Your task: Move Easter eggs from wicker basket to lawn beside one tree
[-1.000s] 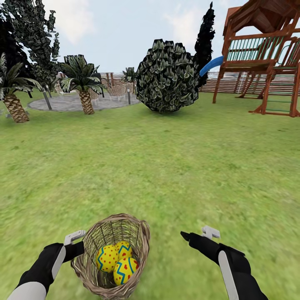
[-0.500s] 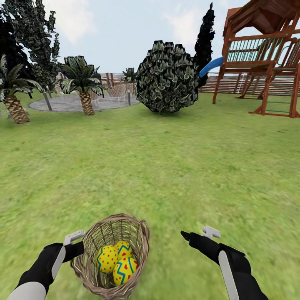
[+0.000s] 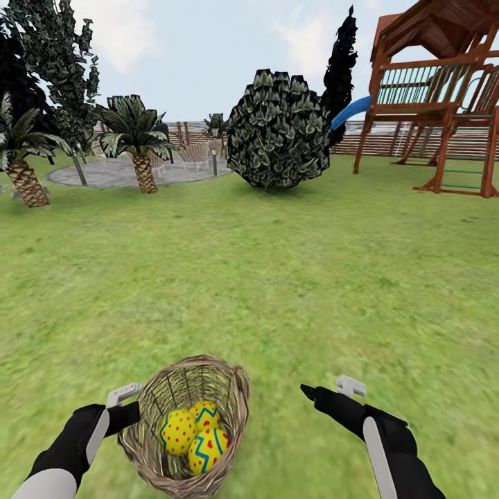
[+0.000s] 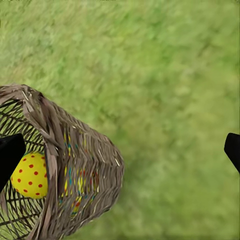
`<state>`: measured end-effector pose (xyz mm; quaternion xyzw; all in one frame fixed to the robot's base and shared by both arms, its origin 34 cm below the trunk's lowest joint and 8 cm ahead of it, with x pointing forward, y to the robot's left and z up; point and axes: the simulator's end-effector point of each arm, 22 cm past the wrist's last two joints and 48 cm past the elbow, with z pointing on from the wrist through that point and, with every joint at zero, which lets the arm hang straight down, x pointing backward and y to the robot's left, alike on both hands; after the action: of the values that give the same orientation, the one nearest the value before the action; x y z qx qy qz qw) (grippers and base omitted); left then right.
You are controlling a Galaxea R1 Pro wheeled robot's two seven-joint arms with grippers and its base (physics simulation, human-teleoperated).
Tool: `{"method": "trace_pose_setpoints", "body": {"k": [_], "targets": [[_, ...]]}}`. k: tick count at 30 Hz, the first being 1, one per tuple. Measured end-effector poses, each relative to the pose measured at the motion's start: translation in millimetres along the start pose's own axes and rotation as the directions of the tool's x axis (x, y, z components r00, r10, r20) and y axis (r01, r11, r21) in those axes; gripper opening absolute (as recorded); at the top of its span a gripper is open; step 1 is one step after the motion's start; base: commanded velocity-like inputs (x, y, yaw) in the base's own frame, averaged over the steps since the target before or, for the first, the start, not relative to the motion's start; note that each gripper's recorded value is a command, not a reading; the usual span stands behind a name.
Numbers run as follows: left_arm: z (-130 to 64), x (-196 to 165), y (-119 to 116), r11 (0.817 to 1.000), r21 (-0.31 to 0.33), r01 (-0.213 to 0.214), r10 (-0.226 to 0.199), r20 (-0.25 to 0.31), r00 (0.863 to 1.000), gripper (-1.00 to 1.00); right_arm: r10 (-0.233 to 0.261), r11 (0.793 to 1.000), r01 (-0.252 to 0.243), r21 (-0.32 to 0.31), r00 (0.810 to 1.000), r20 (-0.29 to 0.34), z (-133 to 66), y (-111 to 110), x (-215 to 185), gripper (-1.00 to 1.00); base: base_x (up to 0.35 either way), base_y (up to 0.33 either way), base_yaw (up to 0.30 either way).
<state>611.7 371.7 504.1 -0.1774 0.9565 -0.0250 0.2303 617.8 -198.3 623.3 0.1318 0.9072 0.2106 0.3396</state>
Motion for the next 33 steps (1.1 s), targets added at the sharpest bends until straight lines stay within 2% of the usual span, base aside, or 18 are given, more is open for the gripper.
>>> {"method": "trace_pose_setpoints", "body": {"k": [8, 23, 27, 33], "targets": [[-8.1, -4.9, -1.6, 1.0, 0.001, 0.0, 0.0, -0.001, 1.0, -1.0, -0.019, 1.0, 0.019, -0.013, 1.0, -0.018, -1.7, 13.8, 0.7, 1.0, 0.0, 0.0, 0.0], [-8.2, -5.2, -0.8, 1.0, 0.0, 0.0, 0.0, 0.0, 1.0, -1.0, -0.021, 1.0, 0.021, -0.014, 0.999, -0.024, -0.6, 14.5, 3.0, 1.0, 0.0, 0.001, 0.0], [-8.2, -5.0, -1.0, 1.0, 0.001, 0.002, -0.002, -0.001, 1.0, -1.0, -0.022, 1.0, 0.022, -0.013, 0.999, -0.024, -0.6, 14.3, 3.0, 1.0, 0.0, 0.206, 0.038], [-9.1, -5.6, -0.5, 1.0, -0.002, -0.001, 0.001, 0.001, 1.0, -1.0, -0.025, 1.0, 0.025, -0.013, 0.999, -0.023, -1.0, 15.2, 2.7, 1.0, 0.055, 0.267, 0.255]]}}
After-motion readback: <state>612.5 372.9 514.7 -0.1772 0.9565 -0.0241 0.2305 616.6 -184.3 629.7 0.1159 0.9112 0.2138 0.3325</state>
